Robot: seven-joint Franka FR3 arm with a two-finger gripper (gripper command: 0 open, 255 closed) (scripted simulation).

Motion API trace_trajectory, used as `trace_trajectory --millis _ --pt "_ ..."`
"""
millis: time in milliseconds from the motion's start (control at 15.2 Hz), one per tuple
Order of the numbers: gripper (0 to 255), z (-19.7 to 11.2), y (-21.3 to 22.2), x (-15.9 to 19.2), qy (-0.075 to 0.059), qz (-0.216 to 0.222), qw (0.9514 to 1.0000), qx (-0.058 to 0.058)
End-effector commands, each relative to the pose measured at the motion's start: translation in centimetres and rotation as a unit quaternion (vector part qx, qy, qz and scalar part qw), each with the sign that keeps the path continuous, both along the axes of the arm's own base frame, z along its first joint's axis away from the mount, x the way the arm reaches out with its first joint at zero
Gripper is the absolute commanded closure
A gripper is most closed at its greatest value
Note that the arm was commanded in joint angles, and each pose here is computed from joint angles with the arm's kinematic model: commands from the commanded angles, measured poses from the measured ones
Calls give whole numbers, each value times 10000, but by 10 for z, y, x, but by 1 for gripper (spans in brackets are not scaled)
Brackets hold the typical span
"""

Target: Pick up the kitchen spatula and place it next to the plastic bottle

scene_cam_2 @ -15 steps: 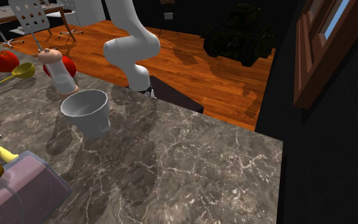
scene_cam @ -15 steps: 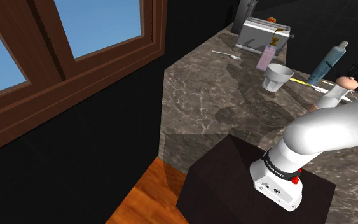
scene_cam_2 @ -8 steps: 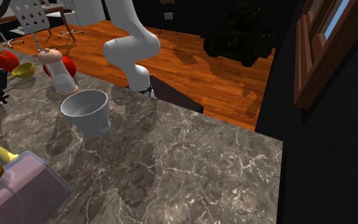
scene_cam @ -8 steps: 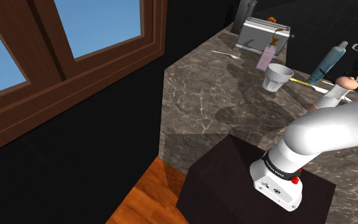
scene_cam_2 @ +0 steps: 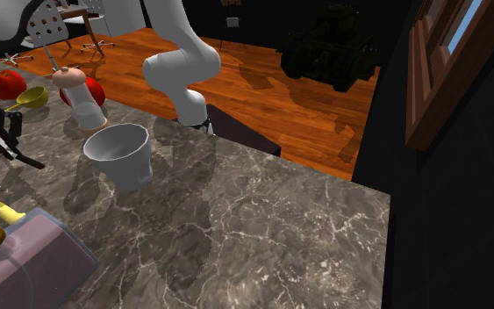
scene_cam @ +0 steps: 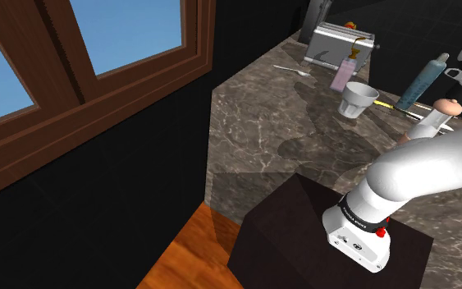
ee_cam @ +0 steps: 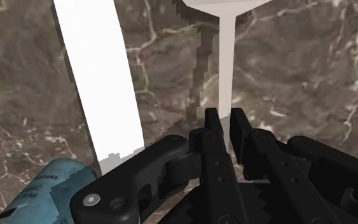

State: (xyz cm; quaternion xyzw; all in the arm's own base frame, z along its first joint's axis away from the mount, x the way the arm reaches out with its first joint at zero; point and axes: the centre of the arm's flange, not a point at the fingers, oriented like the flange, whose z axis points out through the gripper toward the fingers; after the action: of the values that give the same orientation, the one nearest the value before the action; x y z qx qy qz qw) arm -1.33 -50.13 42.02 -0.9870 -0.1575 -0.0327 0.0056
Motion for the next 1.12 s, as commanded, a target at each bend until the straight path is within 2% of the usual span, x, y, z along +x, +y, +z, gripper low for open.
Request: trace_trajectory --millis 0,396,462,792,1056 --pt "255 -4 0 1 0 1 10000 -2" --pt "255 -4 0 1 0 1 10000 -2" --pt "0 -4 0 1 0 1 10000 -2" --pt "0 -4 0 1 0 1 10000 -2" --pt "0 46 -1 -3 0 1 10000 -2"
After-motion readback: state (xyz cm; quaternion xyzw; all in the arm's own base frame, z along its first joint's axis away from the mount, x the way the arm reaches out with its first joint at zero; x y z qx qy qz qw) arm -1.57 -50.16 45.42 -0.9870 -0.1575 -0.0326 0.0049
